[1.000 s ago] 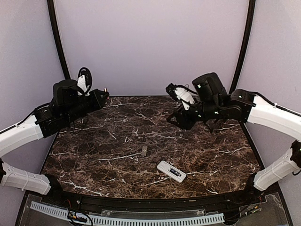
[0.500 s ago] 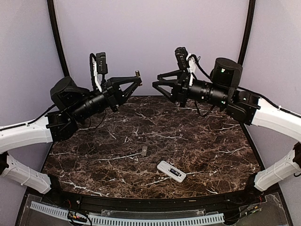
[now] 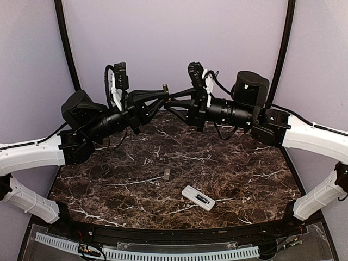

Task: Load the batteries into the remote control
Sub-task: Pass from the left arm to the right

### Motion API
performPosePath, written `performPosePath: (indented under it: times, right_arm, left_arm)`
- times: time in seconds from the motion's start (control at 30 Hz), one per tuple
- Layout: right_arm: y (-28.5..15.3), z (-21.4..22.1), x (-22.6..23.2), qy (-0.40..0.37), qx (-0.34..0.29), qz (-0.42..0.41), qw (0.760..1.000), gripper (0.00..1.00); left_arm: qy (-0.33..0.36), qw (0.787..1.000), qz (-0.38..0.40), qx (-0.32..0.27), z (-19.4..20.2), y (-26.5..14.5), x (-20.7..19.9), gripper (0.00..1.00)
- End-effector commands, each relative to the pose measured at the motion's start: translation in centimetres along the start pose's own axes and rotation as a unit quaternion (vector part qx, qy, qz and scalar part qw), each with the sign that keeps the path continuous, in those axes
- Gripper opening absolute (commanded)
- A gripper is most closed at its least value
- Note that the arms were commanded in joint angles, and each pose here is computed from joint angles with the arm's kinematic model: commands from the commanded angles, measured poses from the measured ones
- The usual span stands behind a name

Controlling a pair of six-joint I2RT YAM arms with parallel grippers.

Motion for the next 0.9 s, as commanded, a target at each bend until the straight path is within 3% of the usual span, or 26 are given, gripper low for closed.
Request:
performPosePath:
  times: [0.0,0.4,0.63,0.87]
  right_arm:
    - [0.1,-1.7,0.6,-0.023,-0.021,-0.01,0.999,0.29]
    - [-0.4,-2.3,0.9,-0.026,-0.033,-0.014,0.999,0.27]
    - [-0.5,-2.4,0.9,-0.026,-0.036,-0.011,0.999,0.31]
    - [-0.6,-2.5,0.8,-0.023,-0.04,-0.004,0.999,0.19]
  left_arm:
    - [0.033,0.999,0.005,-0.028,-1.7,0.2,-0.4,0.0]
    - [0.041,0.999,-0.016,-0.004,-0.4,0.3,0.2,0.0]
    - [0.041,0.999,-0.025,0.009,0.5,0.0,0.4,0.0]
    - [0.024,0.999,-0.029,0.019,1.7,0.2,0.7,0.0]
Point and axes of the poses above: each gripper's point midway between its finger pads, its own y axis out along the fingers, its own x axis along the line the jaws close on, z = x × y, the point moved 7 cm from there along -y, back along the fingers, and after that the axes turned 2 degrees about y, right-handed, at the moved point
